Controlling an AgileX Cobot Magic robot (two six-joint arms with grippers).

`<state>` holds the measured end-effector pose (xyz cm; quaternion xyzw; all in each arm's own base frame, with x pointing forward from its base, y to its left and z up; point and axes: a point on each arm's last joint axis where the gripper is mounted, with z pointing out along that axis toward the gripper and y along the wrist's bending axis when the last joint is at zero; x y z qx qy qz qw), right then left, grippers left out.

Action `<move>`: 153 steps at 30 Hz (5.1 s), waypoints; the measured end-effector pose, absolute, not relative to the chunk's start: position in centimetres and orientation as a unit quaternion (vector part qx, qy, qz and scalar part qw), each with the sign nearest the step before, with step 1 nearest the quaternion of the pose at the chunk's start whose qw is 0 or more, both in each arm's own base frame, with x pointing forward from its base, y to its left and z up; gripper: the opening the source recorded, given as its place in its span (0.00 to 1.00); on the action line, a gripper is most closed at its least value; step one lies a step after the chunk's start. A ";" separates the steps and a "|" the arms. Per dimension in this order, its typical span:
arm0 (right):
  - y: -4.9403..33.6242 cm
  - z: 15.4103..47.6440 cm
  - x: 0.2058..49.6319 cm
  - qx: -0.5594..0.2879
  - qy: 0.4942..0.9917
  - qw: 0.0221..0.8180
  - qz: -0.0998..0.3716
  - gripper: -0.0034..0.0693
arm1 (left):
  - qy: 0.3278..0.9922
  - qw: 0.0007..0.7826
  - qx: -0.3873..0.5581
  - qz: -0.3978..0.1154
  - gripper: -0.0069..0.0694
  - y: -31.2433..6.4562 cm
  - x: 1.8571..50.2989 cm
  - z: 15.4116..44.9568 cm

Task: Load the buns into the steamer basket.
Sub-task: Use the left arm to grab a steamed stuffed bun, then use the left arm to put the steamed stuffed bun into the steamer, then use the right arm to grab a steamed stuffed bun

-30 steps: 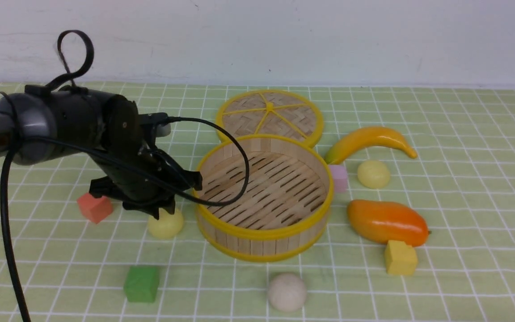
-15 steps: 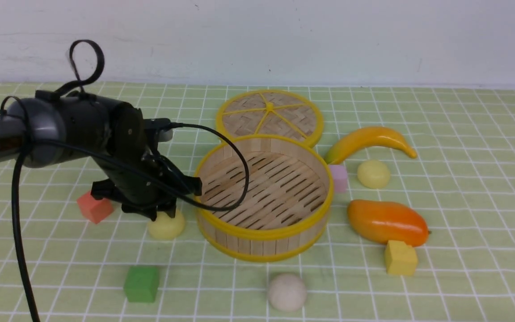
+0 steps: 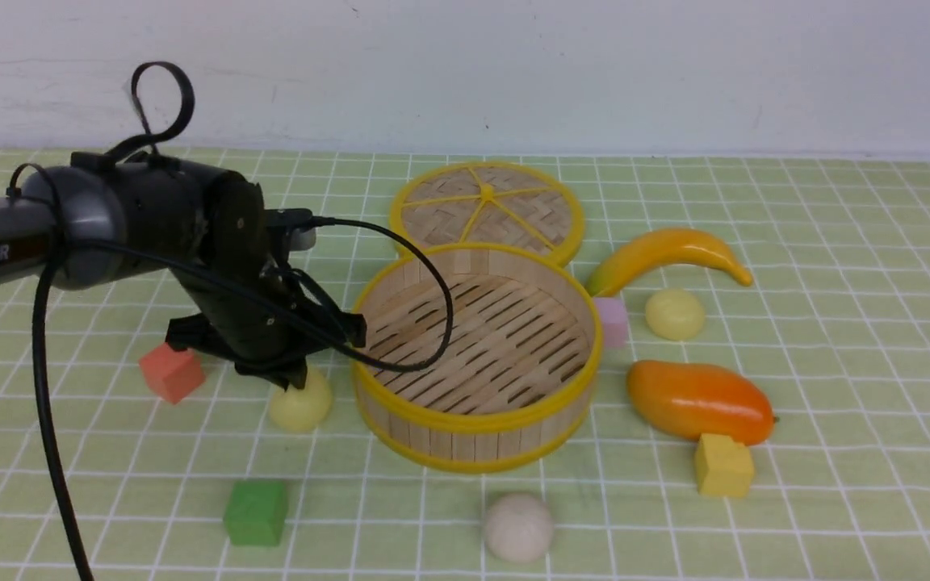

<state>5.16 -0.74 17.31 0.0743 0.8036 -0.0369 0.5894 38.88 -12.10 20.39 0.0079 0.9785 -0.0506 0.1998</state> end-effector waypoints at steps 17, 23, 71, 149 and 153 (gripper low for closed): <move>-0.7 17.3 5.2 0.074 0.804 0.589 -0.037 0.38 | 0.949 0.256 0.051 -0.175 0.08 -16.9 39.6 26.9; -0.7 17.3 5.2 0.074 0.804 0.589 -0.037 0.38 | 0.962 0.211 0.053 -0.164 0.10 -18.4 40.3 22.7; -0.4 33.4 2.3 0.141 0.504 0.848 0.086 0.38 | 0.814 0.533 -0.013 -0.230 0.07 -2.2 5.4 32.9; 25.9 19.4 28.0 -0.244 0.952 0.142 0.117 0.38 | 0.796 0.575 -0.124 -0.141 0.10 -0.4 5.3 17.1; 25.9 18.8 28.1 -0.248 0.952 0.141 0.109 0.38 | 0.796 0.575 -0.124 -0.141 0.11 -0.4 5.3 17.1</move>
